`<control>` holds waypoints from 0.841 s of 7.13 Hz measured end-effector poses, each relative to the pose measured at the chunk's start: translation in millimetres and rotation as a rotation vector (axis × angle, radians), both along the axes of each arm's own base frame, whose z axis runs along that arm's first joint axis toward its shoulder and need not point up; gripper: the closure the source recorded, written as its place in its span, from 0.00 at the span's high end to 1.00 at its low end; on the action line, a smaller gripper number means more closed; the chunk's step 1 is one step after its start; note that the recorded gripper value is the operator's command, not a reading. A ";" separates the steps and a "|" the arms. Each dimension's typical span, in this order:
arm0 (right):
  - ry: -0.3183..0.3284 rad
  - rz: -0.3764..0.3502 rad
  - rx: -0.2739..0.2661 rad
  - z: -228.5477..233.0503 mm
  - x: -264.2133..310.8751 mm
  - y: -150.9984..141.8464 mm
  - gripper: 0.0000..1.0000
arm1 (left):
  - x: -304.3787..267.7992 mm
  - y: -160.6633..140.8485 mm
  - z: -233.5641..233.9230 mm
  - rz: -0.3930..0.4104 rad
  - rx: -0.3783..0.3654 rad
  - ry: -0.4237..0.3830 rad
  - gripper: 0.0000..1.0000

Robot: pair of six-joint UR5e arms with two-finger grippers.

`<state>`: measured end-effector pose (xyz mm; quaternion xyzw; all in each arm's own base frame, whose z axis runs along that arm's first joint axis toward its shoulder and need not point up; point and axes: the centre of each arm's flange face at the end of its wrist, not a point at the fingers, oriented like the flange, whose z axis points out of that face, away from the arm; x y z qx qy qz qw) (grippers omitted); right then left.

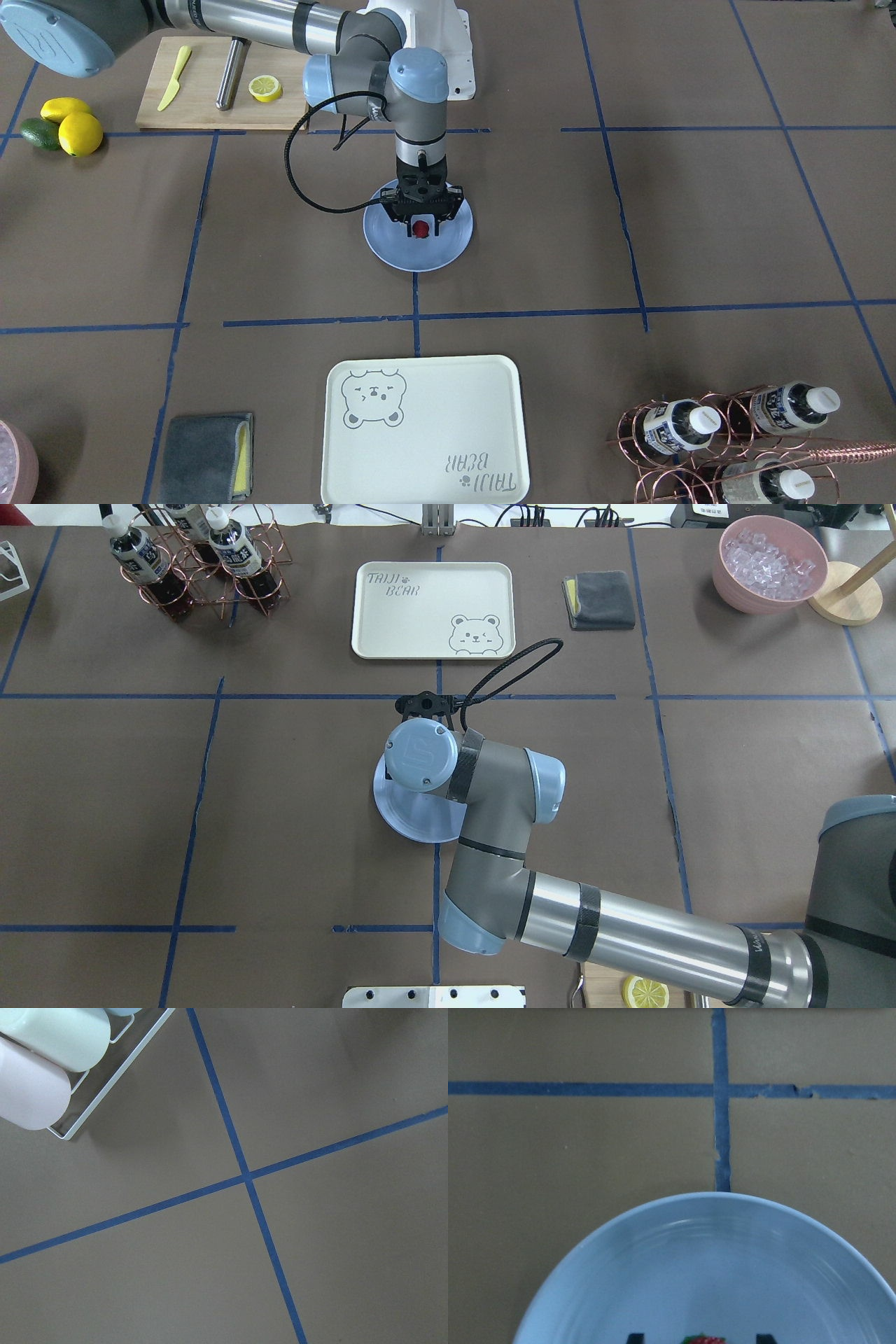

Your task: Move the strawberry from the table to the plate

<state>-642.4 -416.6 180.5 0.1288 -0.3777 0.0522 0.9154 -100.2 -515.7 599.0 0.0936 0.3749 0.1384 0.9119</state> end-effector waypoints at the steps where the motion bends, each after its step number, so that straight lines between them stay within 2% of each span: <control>1: -0.006 0.005 0.009 -14.2 18.1 -5.6 1.00 | 0.8 -0.1 -0.5 0.000 0.001 0.012 1.00; 3: 0.018 -0.016 0.025 -36.5 84.9 -32.3 1.00 | 1.4 -0.1 -1.2 0.001 0.001 0.020 1.00; 4: 0.027 -0.061 0.028 -25.8 138.9 -62.6 1.00 | 1.6 -0.2 0.2 0.001 -0.002 0.021 1.00; 6: 0.063 -0.193 0.072 42.2 275.0 -134.9 1.00 | 1.4 2.6 8.7 0.001 -0.024 0.016 1.00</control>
